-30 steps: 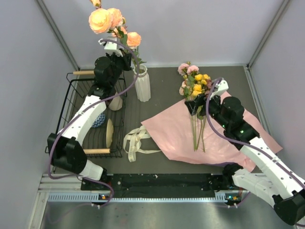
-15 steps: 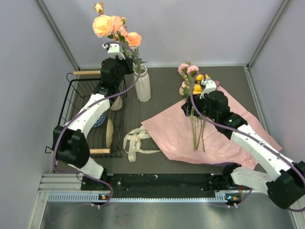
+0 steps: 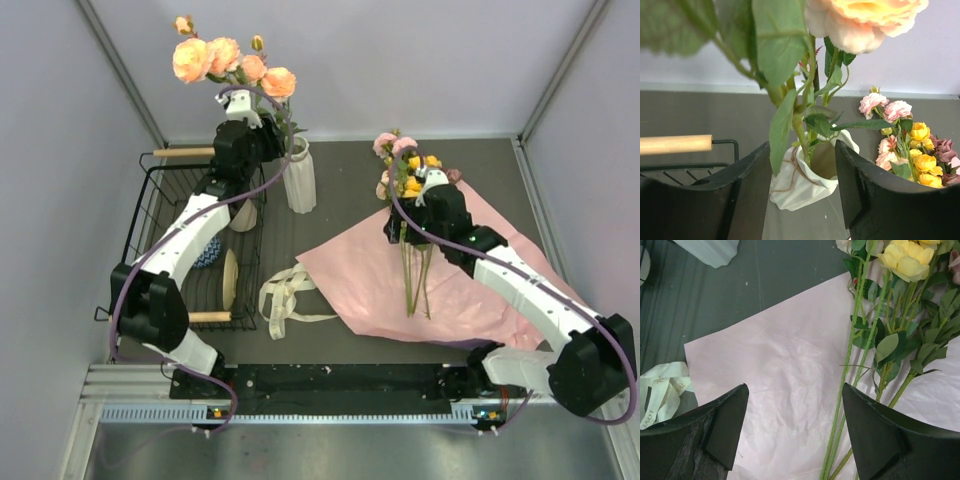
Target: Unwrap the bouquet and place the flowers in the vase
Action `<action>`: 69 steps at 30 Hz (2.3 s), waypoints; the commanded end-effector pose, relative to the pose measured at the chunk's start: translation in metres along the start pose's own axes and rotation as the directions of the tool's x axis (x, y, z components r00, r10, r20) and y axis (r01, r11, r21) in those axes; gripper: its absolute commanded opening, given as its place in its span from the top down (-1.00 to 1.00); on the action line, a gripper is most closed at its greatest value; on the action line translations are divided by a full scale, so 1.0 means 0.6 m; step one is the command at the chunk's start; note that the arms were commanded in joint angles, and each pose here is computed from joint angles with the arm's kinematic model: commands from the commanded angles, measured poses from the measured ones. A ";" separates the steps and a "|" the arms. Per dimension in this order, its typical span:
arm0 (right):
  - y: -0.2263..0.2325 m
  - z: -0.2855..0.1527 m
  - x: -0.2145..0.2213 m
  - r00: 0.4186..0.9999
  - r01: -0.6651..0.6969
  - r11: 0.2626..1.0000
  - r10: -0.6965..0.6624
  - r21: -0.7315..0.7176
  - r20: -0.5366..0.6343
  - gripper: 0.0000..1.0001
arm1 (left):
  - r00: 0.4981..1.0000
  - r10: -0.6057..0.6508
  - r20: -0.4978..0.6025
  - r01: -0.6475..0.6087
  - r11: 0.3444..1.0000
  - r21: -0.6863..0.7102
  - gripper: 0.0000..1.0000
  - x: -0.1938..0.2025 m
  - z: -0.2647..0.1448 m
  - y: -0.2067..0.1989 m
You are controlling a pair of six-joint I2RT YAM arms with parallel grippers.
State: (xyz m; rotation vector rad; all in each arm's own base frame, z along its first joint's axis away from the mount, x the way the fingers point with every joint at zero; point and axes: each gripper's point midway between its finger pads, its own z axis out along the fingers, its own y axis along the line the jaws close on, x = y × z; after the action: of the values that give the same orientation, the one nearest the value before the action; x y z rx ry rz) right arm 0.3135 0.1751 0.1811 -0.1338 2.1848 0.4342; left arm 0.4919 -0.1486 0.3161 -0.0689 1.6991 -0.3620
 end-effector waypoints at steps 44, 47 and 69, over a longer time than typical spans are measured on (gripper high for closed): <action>-0.130 0.169 0.164 0.922 0.098 0.939 0.039 0.329 -0.386 0.54 | 0.956 0.048 -0.288 0.159 0.741 0.652 -0.28 0.094 -0.264 -0.297; -0.125 0.173 0.163 0.922 0.096 0.946 0.033 0.309 -0.386 0.69 | 0.955 0.050 -0.293 0.160 0.745 0.648 -0.28 0.096 -0.265 -0.294; 0.075 -0.073 -0.109 0.910 0.095 0.947 0.041 -0.306 0.412 1.00 | 0.947 -0.070 -0.312 0.284 0.630 0.722 -0.37 0.033 -0.272 -0.340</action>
State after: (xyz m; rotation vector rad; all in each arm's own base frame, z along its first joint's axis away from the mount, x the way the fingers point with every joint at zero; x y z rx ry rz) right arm 0.3185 0.1819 0.2169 -0.1813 1.8943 0.5757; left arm 0.2963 -0.3062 0.3301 0.4550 1.7977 -1.1749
